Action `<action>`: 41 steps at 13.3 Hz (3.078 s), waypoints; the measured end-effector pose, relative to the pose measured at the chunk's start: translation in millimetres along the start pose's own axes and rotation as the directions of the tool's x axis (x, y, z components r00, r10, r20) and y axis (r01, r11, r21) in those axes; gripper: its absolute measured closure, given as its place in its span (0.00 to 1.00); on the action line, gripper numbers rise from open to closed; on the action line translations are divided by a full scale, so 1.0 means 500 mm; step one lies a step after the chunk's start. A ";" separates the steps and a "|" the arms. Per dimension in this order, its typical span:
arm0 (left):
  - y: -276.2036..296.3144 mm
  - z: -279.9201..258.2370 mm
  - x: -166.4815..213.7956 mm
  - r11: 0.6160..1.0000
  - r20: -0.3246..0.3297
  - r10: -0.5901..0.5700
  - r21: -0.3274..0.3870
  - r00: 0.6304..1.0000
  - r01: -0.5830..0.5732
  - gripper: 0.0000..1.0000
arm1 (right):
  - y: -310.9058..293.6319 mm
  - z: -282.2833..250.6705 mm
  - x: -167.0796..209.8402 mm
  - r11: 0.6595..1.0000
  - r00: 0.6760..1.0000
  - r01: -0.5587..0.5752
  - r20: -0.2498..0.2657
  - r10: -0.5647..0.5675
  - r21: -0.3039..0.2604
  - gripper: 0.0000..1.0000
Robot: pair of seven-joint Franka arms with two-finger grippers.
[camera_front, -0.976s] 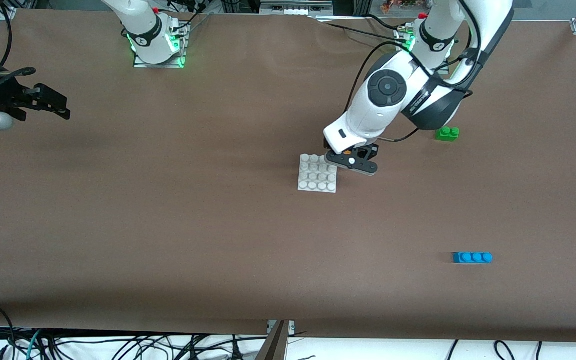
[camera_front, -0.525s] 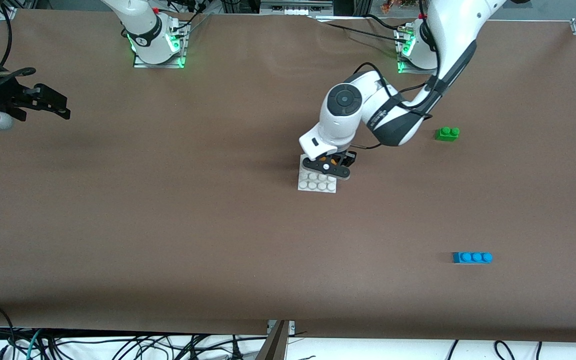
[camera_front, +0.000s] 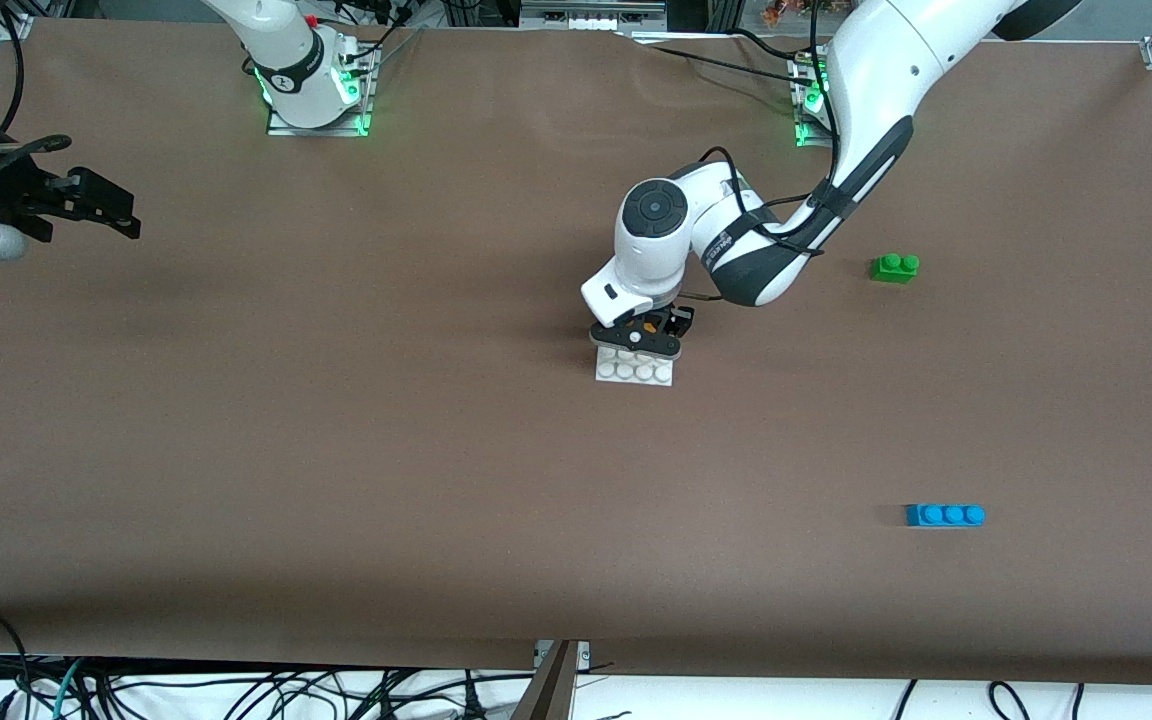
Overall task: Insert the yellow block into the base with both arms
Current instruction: 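Carry the yellow brick with the left gripper above the white plate, then lower the yellow brick onto the plate studs with the left gripper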
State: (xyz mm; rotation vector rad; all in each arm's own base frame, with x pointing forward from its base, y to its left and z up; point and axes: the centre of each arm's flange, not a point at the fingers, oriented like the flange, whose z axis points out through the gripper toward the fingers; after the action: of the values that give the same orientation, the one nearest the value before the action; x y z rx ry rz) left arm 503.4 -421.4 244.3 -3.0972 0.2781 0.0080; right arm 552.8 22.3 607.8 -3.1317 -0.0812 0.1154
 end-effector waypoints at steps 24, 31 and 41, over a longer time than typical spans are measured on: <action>0.018 0.032 -0.011 1.000 0.019 -0.014 -0.011 1.000 0.014 0.37 | -0.001 0.000 0.000 1.000 1.000 0.001 0.000 -0.001 0.001 0.00; 0.018 0.032 -0.011 1.000 0.019 -0.013 -0.011 1.000 0.013 0.37 | -0.001 0.000 0.000 1.000 1.000 0.001 0.000 -0.001 0.001 0.00; 0.017 0.034 -0.010 1.000 0.015 -0.013 -0.012 1.000 0.013 0.37 | -0.001 0.000 0.000 1.000 1.000 0.001 0.000 -0.001 0.001 0.00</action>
State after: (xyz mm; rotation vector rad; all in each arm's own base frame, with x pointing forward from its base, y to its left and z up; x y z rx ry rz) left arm 497.1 -428.2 227.0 -3.1091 0.2590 0.0328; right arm 552.7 22.9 607.9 -3.1308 -0.0824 0.1153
